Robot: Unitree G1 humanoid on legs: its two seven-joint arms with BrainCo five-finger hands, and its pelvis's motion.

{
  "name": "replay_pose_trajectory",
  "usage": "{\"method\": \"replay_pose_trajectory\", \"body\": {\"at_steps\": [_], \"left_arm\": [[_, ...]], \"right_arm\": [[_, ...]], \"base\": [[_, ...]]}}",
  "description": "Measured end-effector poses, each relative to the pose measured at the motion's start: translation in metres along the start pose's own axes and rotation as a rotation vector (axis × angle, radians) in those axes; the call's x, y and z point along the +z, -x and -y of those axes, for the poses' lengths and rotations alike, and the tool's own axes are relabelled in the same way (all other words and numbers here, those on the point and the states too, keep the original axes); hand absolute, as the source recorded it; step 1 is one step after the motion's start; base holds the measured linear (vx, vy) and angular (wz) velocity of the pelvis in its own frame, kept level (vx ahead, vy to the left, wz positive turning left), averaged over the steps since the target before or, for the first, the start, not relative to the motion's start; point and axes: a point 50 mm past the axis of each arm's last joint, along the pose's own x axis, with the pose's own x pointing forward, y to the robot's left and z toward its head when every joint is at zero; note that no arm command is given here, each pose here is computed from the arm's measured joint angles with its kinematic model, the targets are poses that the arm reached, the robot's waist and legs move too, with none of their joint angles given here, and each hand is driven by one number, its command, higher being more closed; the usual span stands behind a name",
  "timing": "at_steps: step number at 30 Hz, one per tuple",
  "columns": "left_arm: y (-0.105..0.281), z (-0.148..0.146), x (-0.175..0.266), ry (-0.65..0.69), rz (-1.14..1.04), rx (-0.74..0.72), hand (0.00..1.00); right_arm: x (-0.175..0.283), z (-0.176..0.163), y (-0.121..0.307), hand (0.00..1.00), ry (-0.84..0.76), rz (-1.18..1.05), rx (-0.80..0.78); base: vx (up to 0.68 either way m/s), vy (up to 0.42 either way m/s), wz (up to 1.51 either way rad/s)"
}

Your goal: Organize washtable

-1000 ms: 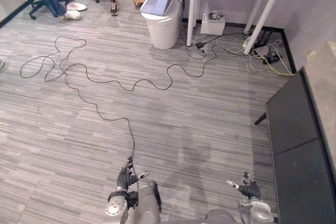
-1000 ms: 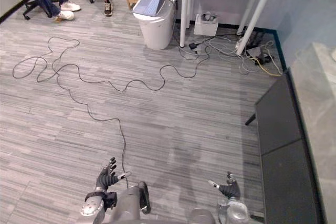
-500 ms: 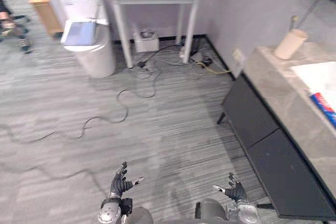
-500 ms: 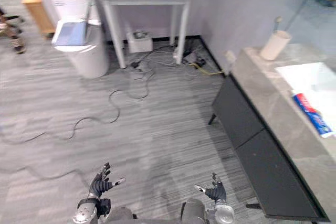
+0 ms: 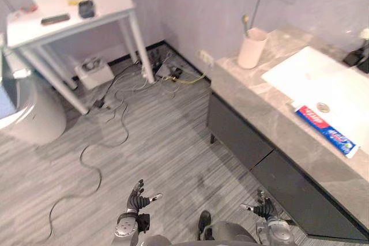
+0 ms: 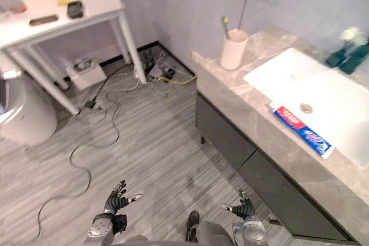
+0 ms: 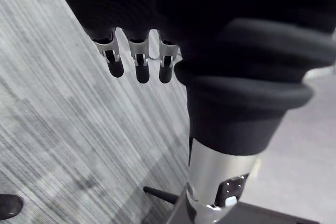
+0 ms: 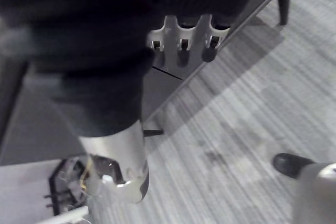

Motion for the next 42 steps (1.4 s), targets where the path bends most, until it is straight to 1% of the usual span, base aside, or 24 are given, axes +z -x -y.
{"method": "replay_pose_trajectory", "body": {"at_steps": [4,6,10,15,17,19,20,21,22,26,31,35,37,42], "left_arm": [[0.003,0.008,-0.003,0.002,-0.002,-0.022,0.00],[0.004,0.008,-0.004,0.003,0.003,-0.019,0.00],[0.003,-0.003,-0.002,-0.037,0.011,0.004,0.00],[0.002,-0.012,-0.002,-0.066,0.008,0.018,0.00],[-0.002,-0.010,0.002,-0.069,0.011,0.019,0.00],[-0.008,-0.002,0.006,-0.076,0.013,0.000,0.00],[-0.008,-0.004,0.004,-0.084,0.003,0.002,0.00],[-0.007,-0.013,0.002,-0.106,-0.006,0.016,0.00],[-0.008,-0.011,0.000,-0.103,-0.018,0.014,0.00],[-0.008,0.002,-0.001,-0.072,-0.018,-0.010,0.00],[-0.002,0.017,-0.006,-0.019,-0.025,-0.031,0.00],[-0.002,0.018,-0.005,-0.015,-0.018,-0.030,0.00],[0.000,0.013,-0.011,-0.023,-0.041,-0.020,0.00],[0.002,0.003,-0.017,-0.050,-0.062,-0.003,0.00]], "right_arm": [[-0.005,0.006,0.002,0.00,-0.005,-0.014,-0.022],[-0.007,-0.001,0.004,0.00,-0.013,-0.022,-0.008],[-0.002,-0.029,0.006,0.00,-0.012,0.005,0.075],[0.003,-0.035,0.000,0.00,0.006,0.004,0.093],[0.002,-0.031,-0.003,0.00,0.028,-0.011,0.089],[0.002,-0.027,-0.007,0.00,0.070,-0.022,0.095],[0.001,-0.027,-0.007,0.00,0.075,-0.026,0.096],[-0.004,-0.029,-0.005,0.00,0.079,-0.040,0.105],[-0.008,-0.024,-0.004,0.00,0.088,-0.056,0.095],[-0.016,-0.010,-0.003,0.00,0.087,-0.093,0.055],[-0.025,-0.008,0.003,0.00,0.053,-0.111,0.039],[-0.015,-0.003,-0.002,0.00,0.026,-0.088,0.009],[-0.020,0.000,-0.001,0.00,0.021,-0.108,-0.005],[-0.035,-0.007,0.007,0.00,0.005,-0.156,-0.001]], "base": [[0.25,0.260,-1.47],[0.26,0.283,-1.17],[0.18,0.264,-1.07],[0.14,0.079,-0.73],[0.15,-0.020,-0.42],[0.14,-0.086,-0.21],[0.20,-0.132,-0.06],[0.25,-0.134,-0.04],[0.24,-0.131,-0.18],[0.22,-0.213,0.02],[0.16,-0.094,-0.09],[0.12,0.089,-0.26],[0.10,0.185,-0.31],[0.08,0.141,-0.09]]}}
